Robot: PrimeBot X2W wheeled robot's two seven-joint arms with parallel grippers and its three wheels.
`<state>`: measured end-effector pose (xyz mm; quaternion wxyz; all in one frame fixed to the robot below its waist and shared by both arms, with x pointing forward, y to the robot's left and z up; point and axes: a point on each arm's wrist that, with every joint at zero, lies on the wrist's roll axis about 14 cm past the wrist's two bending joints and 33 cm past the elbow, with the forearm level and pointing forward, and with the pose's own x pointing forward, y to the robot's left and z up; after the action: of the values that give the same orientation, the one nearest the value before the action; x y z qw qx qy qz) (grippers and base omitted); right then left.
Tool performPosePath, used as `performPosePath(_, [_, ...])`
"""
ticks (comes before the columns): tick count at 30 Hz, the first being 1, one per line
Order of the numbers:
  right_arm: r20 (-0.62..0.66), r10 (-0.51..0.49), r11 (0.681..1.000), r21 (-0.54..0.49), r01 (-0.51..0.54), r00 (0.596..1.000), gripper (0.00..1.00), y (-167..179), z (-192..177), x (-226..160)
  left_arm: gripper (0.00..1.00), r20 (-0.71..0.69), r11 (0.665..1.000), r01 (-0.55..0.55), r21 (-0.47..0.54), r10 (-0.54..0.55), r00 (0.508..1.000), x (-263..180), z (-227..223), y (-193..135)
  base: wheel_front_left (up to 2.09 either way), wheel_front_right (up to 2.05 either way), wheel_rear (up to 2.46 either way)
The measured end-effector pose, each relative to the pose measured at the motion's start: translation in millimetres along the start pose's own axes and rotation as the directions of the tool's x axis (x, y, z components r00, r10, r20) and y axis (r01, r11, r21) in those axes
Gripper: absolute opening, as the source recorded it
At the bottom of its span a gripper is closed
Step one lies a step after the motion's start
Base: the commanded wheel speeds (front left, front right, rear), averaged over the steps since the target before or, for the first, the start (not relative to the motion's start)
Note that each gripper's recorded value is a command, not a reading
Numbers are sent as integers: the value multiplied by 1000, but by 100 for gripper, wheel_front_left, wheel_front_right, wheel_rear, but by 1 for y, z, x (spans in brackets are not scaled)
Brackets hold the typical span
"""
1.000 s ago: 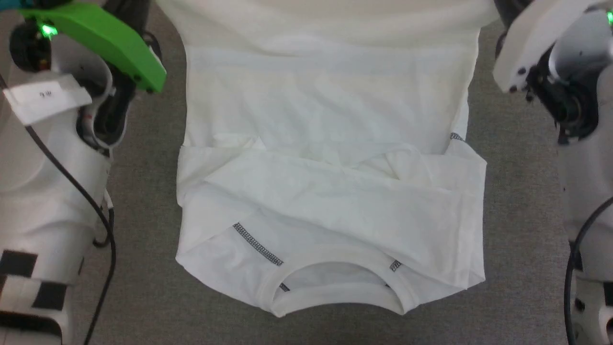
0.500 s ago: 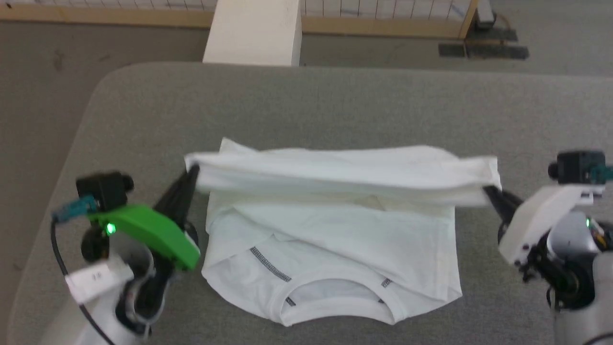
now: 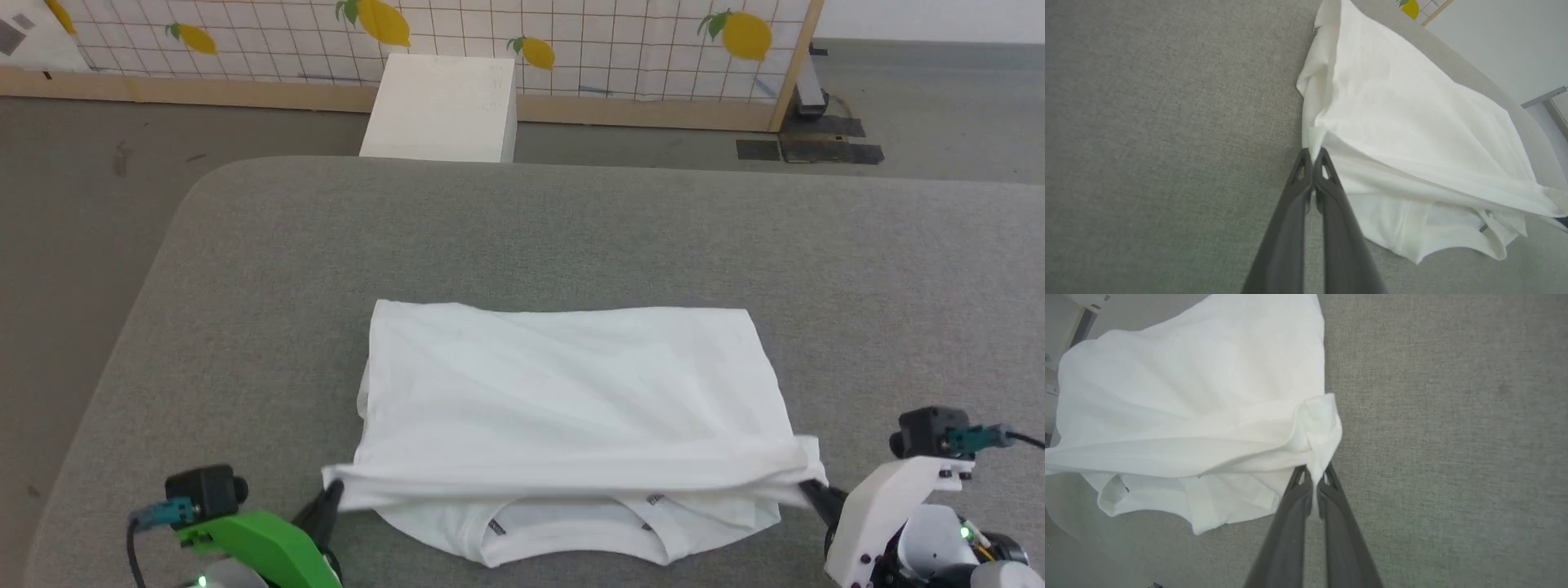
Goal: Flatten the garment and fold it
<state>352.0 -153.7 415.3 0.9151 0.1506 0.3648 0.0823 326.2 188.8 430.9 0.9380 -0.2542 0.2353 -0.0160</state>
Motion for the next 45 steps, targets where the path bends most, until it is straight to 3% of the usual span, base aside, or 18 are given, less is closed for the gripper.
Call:
performPosePath(4, [-59, -23, 1000, -12, 23, 998, 0, -6, -20, 2, 2, -106, 998, -52, -22, 49, 993, -1, -27, 14, 0, 0, 0])
performPosePath(5, [-67, -23, 1000, -11, 23, 997, 16, -6, -23, 2, 33, -118, 998, -64, -20, 61, 991, -1, -30, 17, 0, 0, 0])
performPosePath(6, [-78, -16, 1000, -12, 15, 997, 87, -4, -26, 2, 100, -132, 997, -78, -18, 75, 988, -1, -34, 20, 0, 0, 0])
performPosePath(7, [-93, -7, 1000, -14, 6, 996, 100, -1, -28, 2, 100, -151, 995, -94, -18, 90, 984, -2, -37, 25, 0, 0, 0])
performPosePath(10, [-126, 18, 1000, -19, -20, 992, 100, 3, -33, -4, 100, -178, 989, -149, 4, 147, 973, -7, -38, 42, 0, 0, 0])
performPosePath(15, [-117, 76, 997, 7, -75, 990, 100, 5, -16, -24, 100, -110, 967, -250, 45, 253, 961, -16, -7, 73, 0, 0, 0])
performPosePath(18, [8, 80, 997, 23, -80, 997, 100, -1, 24, -39, 100, 32, 957, -282, 63, 280, 959, -22, 34, 79, 0, 0, 0])
performPosePath(22, [74, 37, 999, -21, -36, 997, 100, -12, 58, -42, 100, 285, 961, -255, 106, 216, 934, -25, 90, 63, 0, 0, 0])
performPosePath(25, [16, 39, 998, -57, -38, 999, 100, -6, 59, -26, 100, 492, 959, -212, 190, 93, 865, -29, 131, 37, 0, 0, 0])
performPosePath(29, [-128, 26, 990, -137, -43, 991, 100, 0, 41, -1, 100, 581, 942, -187, 277, -9, 814, -26, 151, 12, 0, 0, 0])
performPosePath(33, [-245, 19, 987, -148, -57, 969, 100, 3, 21, 21, 100, 651, 927, -177, 330, -88, 754, -27, 169, -13, 0, 0, 0])
performPosePath(39, [-389, 50, 982, -150, -116, 920, 100, 15, -13, 47, 100, 650, 928, -168, 331, -95, 754, -18, 156, -15, 0, 0, 0])
performPosePath(45, [-423, 105, 959, -195, -203, 900, 100, 43, -17, 66, 100, 638, 940, -180, 290, -50, 769, -16, 144, 1, 0, 0, 0])
